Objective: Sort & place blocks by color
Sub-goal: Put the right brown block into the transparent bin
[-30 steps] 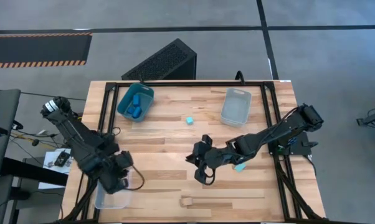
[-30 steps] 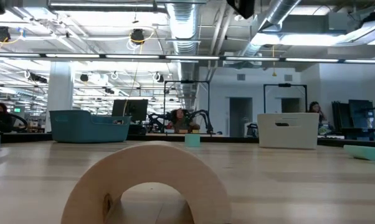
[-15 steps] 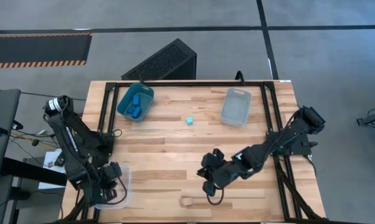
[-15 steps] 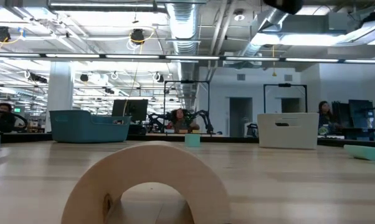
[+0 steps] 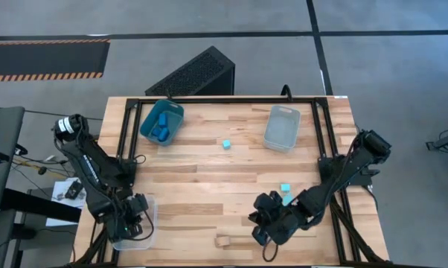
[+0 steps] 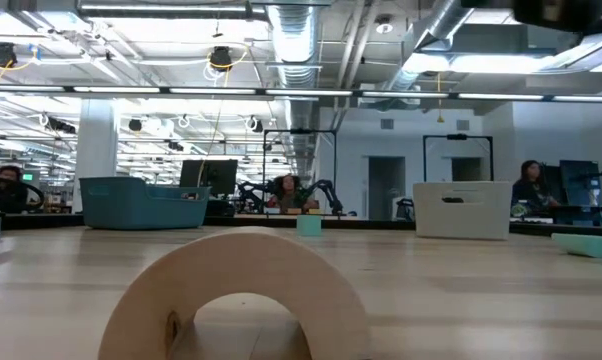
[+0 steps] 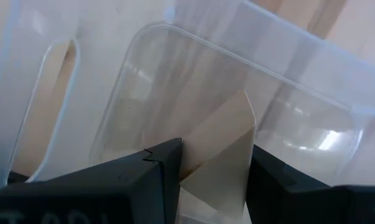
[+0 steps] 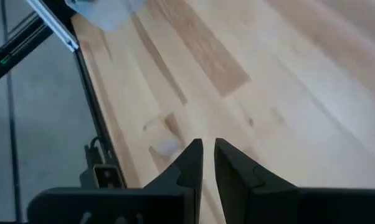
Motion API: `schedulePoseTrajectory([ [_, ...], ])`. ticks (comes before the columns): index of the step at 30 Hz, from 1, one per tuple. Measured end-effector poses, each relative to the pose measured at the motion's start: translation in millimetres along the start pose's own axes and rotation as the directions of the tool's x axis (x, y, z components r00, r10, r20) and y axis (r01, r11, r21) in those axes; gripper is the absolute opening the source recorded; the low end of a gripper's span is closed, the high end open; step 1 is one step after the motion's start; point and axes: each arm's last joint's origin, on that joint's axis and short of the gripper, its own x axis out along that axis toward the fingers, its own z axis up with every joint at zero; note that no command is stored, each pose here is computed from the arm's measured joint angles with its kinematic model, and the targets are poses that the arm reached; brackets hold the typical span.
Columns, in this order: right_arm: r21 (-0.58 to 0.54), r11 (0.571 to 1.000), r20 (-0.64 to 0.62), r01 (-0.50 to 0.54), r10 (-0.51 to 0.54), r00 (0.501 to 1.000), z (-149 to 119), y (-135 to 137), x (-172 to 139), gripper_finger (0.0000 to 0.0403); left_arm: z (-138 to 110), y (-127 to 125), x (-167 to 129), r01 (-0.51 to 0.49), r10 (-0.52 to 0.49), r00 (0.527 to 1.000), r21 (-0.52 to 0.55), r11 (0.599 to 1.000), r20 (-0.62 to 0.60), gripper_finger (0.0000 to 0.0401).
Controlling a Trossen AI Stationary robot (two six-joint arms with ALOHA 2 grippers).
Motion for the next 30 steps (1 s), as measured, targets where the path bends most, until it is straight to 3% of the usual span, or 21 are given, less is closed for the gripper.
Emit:
schedulePoseTrajectory([
  [9,0.063,0.998,0.000,0.031,-0.031,1.000,-39.7,-17.4,7.0,0.0066,-0.3,8.0,7.7,-0.034,0.033,0.999,0.031,0.999,0.027,0.0114],
  [15,0.081,0.995,-0.009,0.053,-0.052,0.999,-49.4,-28.8,13.3,0.0066,-1.3,15.7,15.4,-0.057,0.057,0.998,-0.012,0.998,0.033,0.0114],
  [26,-0.113,0.993,-0.057,0.032,-0.039,0.998,-40.6,-37.3,25.1,0.0065,-0.1,17.0,16.5,-0.060,0.063,0.996,-0.041,0.997,0.069,0.0132],
  [30,-0.030,0.998,-0.080,-0.060,0.057,0.995,-32.1,-31.3,35.8,0.0065,0.7,10.7,10.3,-0.043,0.045,0.997,-0.026,0.999,0.064,0.0161],
])
